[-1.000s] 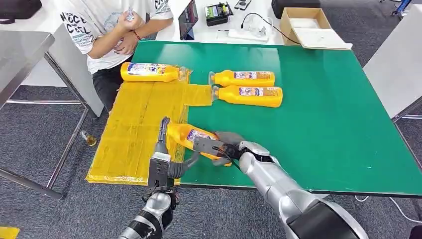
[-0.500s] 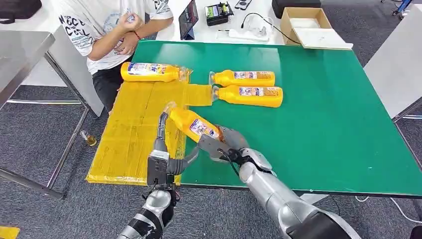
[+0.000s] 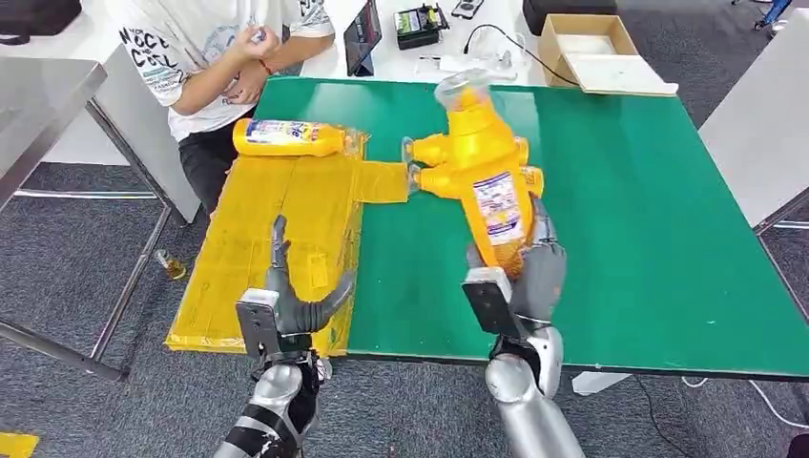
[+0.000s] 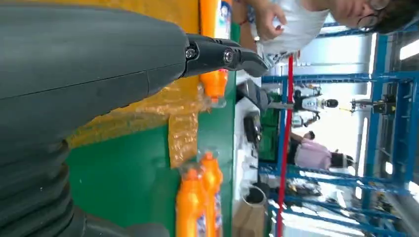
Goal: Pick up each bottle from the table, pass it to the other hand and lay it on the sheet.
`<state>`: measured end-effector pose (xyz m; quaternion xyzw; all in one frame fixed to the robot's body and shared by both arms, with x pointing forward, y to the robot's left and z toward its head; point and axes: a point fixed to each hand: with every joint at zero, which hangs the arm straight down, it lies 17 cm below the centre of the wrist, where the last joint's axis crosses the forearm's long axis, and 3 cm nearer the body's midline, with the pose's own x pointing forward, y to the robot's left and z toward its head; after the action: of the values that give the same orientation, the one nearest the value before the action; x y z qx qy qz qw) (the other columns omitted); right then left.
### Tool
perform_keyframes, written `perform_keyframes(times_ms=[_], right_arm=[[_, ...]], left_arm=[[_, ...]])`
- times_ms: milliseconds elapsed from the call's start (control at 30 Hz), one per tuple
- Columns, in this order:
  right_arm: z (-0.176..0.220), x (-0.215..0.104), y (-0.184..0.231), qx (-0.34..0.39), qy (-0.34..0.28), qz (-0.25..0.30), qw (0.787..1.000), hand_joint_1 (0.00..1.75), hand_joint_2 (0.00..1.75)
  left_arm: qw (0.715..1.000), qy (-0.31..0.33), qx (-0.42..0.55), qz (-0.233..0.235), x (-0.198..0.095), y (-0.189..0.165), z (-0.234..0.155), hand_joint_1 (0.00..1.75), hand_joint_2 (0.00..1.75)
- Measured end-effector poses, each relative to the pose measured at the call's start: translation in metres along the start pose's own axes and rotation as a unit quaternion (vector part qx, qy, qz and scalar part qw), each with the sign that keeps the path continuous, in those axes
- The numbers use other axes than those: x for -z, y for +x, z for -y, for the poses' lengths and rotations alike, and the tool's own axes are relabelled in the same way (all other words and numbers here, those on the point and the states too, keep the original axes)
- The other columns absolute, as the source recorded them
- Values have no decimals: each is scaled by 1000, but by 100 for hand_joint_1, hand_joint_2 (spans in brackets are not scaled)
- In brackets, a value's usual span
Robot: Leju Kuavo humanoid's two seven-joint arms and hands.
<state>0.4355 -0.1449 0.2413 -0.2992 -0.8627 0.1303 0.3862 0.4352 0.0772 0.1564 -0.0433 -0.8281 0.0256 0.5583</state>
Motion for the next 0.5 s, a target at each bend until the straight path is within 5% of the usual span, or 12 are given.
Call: perform_keyframes(times_ms=[233,500], right_arm=[[-8,-20,3,51,8,-7,999,175,175],[-109,-87,48,140,132,1,981,175,175]], left_arm=[[985,-62,-149,-54,-3,-6,22,0,175],[962,-138,-222,-78,-7,-12,49,0,175]])
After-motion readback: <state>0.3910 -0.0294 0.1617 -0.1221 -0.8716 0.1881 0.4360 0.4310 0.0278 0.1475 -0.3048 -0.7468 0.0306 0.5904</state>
